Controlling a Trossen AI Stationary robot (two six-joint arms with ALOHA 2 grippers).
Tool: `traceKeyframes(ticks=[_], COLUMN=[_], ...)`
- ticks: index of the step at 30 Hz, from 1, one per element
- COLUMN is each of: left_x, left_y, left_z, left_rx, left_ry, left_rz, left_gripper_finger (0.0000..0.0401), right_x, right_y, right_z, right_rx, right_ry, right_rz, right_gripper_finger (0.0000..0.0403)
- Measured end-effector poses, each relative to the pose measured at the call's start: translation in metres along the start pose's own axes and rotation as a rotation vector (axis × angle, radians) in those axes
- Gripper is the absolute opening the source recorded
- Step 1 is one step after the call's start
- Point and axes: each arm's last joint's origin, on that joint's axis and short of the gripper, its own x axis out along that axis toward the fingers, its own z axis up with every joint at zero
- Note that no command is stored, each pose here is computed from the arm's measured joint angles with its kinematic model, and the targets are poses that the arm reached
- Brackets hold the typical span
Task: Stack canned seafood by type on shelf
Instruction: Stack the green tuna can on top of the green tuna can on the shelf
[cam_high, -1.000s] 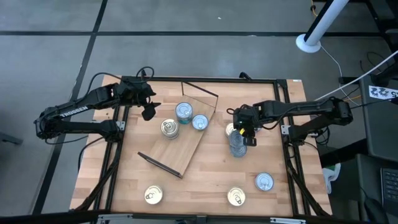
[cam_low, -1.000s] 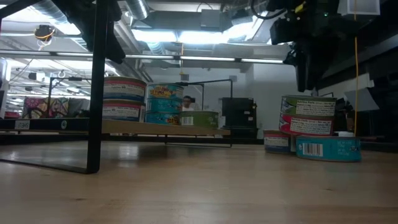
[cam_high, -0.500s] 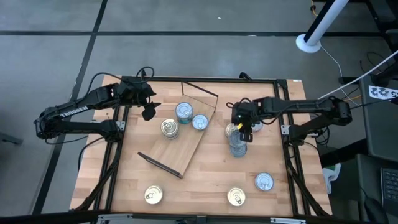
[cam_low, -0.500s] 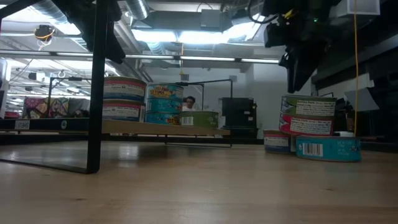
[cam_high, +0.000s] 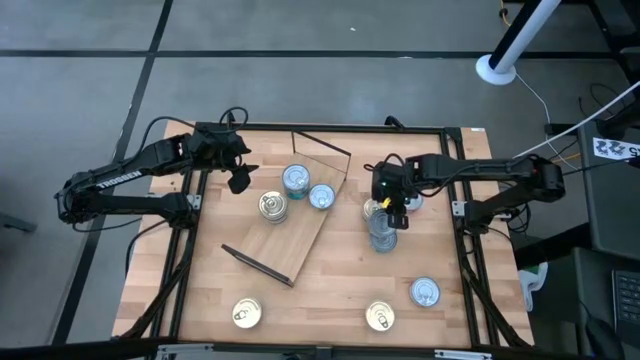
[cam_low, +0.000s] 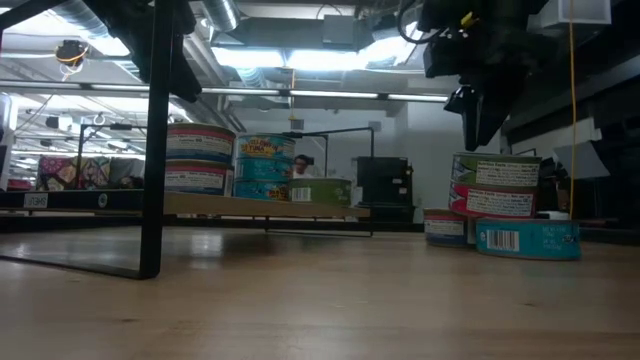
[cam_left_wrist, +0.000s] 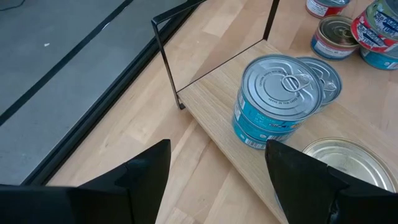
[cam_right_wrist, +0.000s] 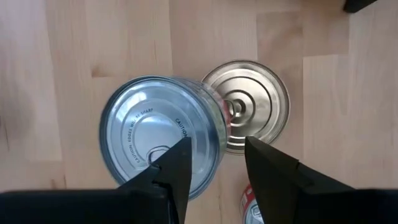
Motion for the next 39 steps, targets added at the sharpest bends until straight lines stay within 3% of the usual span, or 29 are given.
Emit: traceKeyframes(ticks=[18,31,39], left_x=[0.000,0.000,0.000], left_y=[0.000,0.000,0.000], left_z=[0.000,0.000,0.000], left_rx=[0.000,0.000,0.000], left_ry=[0.000,0.000,0.000], left_rz=[0.000,0.000,0.000], left_gripper_finger=[0.0258,0.0258,0.0258], right_x=[0.018,0.017,0.018], right_y=[-0.002,-0.002,-0.002], right_z=[0.002,0.002,0.002], right_rx=[-0.023,-0.023,-0.024], right_ry=[0.044,0.041,0.042], right_rz=[0.000,-0.005,-0.004], right_gripper_finger=[0.0145,0.0010,0.0004])
